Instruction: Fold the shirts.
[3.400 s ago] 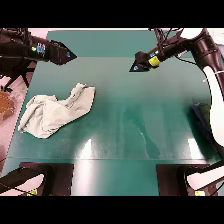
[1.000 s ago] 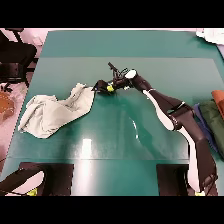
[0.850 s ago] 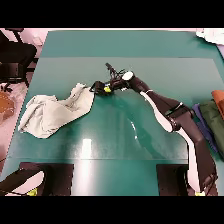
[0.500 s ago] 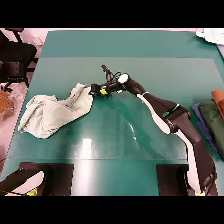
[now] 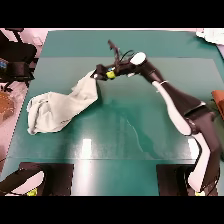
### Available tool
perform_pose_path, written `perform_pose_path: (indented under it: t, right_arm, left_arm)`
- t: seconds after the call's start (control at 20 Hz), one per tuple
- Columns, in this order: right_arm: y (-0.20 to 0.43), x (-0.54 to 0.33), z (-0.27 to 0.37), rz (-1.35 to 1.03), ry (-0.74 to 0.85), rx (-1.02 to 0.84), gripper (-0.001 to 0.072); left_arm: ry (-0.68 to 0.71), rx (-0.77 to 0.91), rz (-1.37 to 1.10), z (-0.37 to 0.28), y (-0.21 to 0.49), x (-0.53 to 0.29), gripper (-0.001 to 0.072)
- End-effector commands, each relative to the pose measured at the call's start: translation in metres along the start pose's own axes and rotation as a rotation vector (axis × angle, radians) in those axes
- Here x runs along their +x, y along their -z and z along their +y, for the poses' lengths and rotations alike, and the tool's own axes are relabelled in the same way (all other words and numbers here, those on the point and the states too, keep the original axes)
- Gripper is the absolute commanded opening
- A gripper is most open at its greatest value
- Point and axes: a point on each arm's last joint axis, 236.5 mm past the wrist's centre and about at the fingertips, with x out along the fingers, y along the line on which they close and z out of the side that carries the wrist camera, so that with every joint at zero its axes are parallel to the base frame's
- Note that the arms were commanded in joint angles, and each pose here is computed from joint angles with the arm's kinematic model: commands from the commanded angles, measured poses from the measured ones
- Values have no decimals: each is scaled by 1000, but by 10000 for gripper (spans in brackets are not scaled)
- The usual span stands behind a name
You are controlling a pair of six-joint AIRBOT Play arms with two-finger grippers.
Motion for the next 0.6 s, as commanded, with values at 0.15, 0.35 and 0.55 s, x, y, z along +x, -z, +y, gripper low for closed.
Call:
perform_pose_path:
  t: [0.15, 0.35, 0.55]
  right_arm:
    - [54, -136, -58, 200, 524, 18, 22]
    - [100, -200, -95, 247, 705, 107, 22]
    - [141, -240, -123, 215, 761, 217, 22]
  left_arm:
    - [59, -16, 132, -9, 44, 67, 495]
    - [97, -18, 203, -15, 74, 96, 495]
    - [105, -10, 215, -14, 87, 117, 495]
